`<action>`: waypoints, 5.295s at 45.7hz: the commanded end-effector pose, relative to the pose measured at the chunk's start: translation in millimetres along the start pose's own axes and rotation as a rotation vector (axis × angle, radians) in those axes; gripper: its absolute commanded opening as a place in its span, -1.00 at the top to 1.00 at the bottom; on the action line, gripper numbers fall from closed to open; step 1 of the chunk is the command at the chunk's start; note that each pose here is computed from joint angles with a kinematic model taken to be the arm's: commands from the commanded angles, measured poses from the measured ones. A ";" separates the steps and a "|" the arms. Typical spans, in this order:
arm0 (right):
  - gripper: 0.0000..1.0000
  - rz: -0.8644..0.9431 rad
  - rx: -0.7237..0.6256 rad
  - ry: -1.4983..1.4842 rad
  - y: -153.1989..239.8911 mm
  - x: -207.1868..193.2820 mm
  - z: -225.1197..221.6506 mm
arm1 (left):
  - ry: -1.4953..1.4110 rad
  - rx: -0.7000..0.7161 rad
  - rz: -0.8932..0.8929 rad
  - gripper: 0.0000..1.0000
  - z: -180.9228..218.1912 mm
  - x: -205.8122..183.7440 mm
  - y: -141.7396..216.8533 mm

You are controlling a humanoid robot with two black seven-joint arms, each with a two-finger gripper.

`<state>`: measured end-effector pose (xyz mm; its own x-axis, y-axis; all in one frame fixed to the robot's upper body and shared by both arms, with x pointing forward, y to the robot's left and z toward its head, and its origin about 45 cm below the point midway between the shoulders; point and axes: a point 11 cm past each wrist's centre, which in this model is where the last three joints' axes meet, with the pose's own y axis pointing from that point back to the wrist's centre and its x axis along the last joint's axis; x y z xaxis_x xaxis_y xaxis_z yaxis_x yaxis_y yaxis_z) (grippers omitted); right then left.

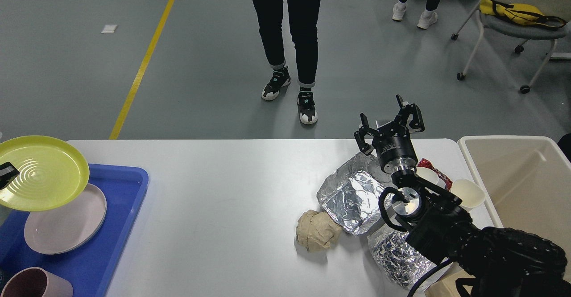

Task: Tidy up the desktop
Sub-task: 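Lower the yellow plate onto the pink plate in the blue tray, then release the yellow plate and raise the left gripper above the tray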

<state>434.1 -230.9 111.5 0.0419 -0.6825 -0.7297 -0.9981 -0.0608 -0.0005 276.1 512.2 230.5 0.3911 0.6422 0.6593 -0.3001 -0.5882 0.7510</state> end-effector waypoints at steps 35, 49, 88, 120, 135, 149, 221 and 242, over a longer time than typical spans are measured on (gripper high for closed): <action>-1.00 0.001 0.000 0.001 0.0 0.1 0.0 | 0.001 0.006 0.195 0.99 -11.2 -44.5 -31.0; -1.00 0.000 -0.001 0.002 0.0 0.1 0.1 | -0.080 0.013 0.170 0.99 -24.5 -55.9 -26.5; -1.00 0.002 0.001 0.000 0.0 0.2 -0.1 | -0.093 0.038 0.155 -0.69 -33.0 -68.3 -28.9; -1.00 0.002 -0.001 0.001 0.5 0.7 0.3 | 0.150 0.265 0.247 -1.00 -26.7 4.4 10.0; -1.00 0.001 0.000 0.001 0.0 0.2 0.0 | 0.423 -0.083 0.156 -1.00 93.7 37.7 67.8; -1.00 0.001 -0.001 0.002 0.1 0.0 0.5 | 0.699 -0.354 -0.244 -1.00 205.7 -23.2 104.0; -1.00 -0.002 -0.005 -0.003 0.7 -1.3 3.0 | 1.684 -1.331 -0.757 -1.00 201.0 19.6 3.7; -1.00 -0.001 -0.005 -0.002 0.7 -0.9 2.7 | 1.591 -1.494 -0.842 -1.00 258.0 -89.8 39.2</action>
<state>433.2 -228.8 110.3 0.0428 -0.6812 -0.7309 -0.9979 -0.0647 0.0019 456.6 299.6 194.0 0.1923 0.6023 -0.7748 -0.9750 0.0277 -0.2204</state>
